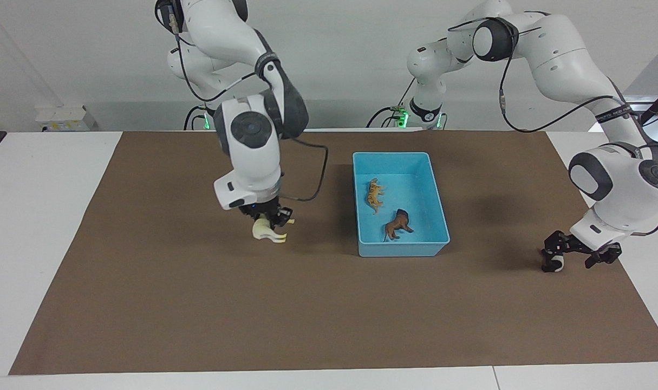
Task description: Put all toys into storage box
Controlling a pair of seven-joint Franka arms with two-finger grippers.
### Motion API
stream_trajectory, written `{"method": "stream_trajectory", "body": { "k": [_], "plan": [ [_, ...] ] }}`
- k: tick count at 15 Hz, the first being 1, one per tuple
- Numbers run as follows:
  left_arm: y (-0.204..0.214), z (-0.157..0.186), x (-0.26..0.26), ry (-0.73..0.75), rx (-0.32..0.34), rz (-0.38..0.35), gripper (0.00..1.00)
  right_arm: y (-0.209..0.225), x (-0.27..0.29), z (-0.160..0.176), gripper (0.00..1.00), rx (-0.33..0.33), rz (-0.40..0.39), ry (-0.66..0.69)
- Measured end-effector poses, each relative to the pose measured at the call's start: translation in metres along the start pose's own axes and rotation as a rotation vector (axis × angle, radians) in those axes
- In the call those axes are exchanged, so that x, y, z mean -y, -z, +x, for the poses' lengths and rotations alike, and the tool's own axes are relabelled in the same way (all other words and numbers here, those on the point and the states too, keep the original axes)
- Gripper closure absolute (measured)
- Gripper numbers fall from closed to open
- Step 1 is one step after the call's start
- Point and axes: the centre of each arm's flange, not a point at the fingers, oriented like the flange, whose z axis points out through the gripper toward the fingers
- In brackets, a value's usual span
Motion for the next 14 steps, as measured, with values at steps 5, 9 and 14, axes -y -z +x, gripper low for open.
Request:
{"method": "stream_trajectory", "body": {
  "k": [5, 9, 14],
  "plan": [
    [-0.026, -0.011, -0.002, -0.021, 0.009, 0.01, 0.0, 0.05, 0.138, -0.156, 0.59, 0.002, 0.255, -0.128],
    [-0.047, -0.026, 0.002, -0.019, -0.005, 0.019, 0.0, 0.013, 0.174, -0.175, 0.59, 0.004, 0.344, -0.132],
    [-0.05, -0.027, -0.001, -0.021, -0.01, 0.02, 0.17, -0.005, 0.179, -0.179, 0.33, 0.029, 0.325, -0.233]
  ]
}}
